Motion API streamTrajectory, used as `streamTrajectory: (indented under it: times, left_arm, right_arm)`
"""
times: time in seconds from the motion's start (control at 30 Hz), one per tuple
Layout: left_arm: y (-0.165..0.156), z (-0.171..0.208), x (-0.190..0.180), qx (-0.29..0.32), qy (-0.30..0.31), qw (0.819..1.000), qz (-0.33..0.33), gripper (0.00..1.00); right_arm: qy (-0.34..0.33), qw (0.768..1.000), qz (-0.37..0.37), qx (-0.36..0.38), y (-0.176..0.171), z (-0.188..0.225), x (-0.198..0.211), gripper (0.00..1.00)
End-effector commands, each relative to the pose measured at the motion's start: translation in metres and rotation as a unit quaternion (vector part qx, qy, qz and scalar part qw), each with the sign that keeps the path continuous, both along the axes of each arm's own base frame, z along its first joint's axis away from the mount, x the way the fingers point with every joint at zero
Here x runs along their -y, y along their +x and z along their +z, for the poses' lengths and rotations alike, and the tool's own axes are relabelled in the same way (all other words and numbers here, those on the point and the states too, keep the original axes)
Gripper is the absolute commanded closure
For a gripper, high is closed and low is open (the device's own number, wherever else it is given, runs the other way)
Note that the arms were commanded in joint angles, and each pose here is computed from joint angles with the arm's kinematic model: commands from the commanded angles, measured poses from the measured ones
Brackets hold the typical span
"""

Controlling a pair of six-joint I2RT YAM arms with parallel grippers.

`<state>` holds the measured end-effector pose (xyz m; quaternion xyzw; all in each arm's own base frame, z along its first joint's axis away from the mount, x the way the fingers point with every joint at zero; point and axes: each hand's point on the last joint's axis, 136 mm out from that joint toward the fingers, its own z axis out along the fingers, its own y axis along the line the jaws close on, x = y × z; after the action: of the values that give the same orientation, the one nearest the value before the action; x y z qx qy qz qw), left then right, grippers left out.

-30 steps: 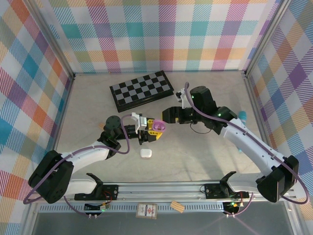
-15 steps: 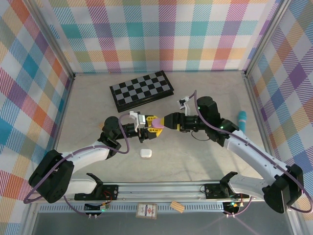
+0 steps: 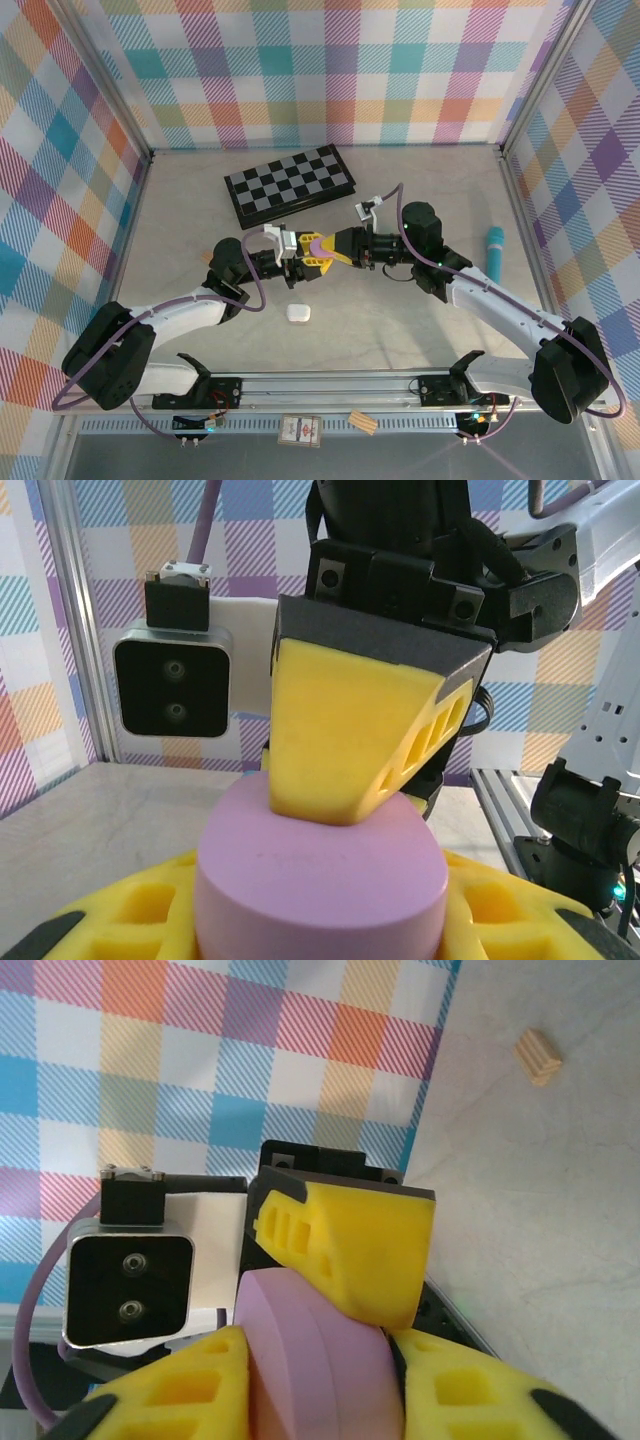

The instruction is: Insert the wireless bluetooth earbuds into the charging case

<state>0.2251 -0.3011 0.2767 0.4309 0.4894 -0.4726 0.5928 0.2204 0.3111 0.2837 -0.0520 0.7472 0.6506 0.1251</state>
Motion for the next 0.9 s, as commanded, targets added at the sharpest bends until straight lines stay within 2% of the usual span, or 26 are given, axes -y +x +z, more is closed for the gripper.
streamTrajectory:
  times: [0.0, 0.07, 0.17, 0.33, 0.57, 0.77, 0.87]
  left_arm:
    - [-0.003, 0.015, 0.002, 0.027, -0.017, 0.999, -0.004, 0.64]
    - [-0.003, 0.013, 0.002, 0.024, -0.014, 1.000, -0.003, 0.60]
    - [-0.003, 0.012, 0.001, 0.022, -0.012, 1.000, 0.000, 0.33]
    - [0.000, -0.007, -0.008, 0.005, 0.013, 0.999, 0.037, 0.00]
    - [-0.004, -0.041, -0.027, -0.027, 0.059, 0.994, 0.089, 0.00]
    - [-0.002, -0.054, -0.040, -0.043, 0.089, 0.987, 0.129, 0.00]
    - [0.000, -0.056, -0.044, -0.041, 0.092, 0.984, 0.144, 0.00]
  right_arm:
    - [0.011, 1.000, -0.011, 0.017, 0.002, 0.007, 0.002, 0.79]
    - [0.001, 0.999, -0.026, 0.021, 0.006, 0.003, 0.005, 0.82]
    - [-0.022, 0.998, -0.054, 0.028, 0.013, -0.005, 0.012, 0.84]
    - [-0.110, 0.985, -0.126, 0.048, 0.041, -0.040, 0.039, 0.84]
    - [-0.244, 0.944, -0.222, 0.012, 0.100, -0.124, 0.085, 0.90]
    - [-0.295, 0.927, -0.231, -0.026, 0.121, -0.184, 0.090, 0.90]
    - [-0.336, 0.911, -0.237, -0.040, 0.126, -0.212, 0.099, 0.90]
